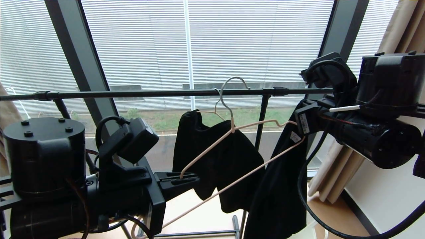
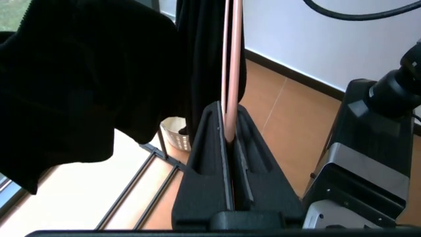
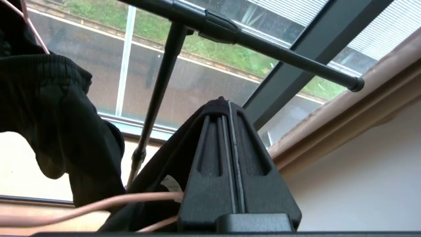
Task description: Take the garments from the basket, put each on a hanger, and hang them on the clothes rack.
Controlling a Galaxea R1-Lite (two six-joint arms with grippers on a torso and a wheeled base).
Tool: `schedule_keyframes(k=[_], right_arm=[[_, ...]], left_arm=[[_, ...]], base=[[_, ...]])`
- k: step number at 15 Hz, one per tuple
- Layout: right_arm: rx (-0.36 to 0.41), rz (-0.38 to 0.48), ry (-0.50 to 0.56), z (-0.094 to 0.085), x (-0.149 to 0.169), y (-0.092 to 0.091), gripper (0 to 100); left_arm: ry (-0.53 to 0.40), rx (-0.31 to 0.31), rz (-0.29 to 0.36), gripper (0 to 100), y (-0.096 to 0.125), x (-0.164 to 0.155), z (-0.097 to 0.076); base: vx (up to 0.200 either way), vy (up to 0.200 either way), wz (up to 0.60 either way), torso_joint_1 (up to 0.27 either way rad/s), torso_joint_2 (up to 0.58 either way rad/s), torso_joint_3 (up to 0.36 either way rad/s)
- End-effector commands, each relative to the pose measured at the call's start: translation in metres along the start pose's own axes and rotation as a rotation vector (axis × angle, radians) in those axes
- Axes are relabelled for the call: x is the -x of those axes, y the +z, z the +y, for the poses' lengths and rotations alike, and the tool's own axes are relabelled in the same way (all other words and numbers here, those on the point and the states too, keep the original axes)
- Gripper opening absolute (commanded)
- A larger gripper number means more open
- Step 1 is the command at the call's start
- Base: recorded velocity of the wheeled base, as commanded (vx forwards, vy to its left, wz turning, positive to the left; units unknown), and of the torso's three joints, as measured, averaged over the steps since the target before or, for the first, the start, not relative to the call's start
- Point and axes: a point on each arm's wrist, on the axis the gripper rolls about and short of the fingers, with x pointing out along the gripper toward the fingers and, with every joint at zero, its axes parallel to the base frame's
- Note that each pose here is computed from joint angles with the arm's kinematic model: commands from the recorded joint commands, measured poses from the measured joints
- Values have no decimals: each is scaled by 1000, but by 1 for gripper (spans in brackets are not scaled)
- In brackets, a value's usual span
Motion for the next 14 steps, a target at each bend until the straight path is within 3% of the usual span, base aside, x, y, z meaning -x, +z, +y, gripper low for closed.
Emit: schedule_keyframes(k=[1,5,14], right_arm=[[1,0,1,0,1,0,0],[7,1,12,1,4,-3,0],[9,-51,103,22,22,8,0]], left_arm=[[29,8,2,0,-1,-2,6],[112,12,-32,0,6,-6,18],[68,-4,-16,0,2,-10,9]], base=[[0,0,0,0,0,0],[0,0,0,0,0,0],[0,0,0,0,0,0]])
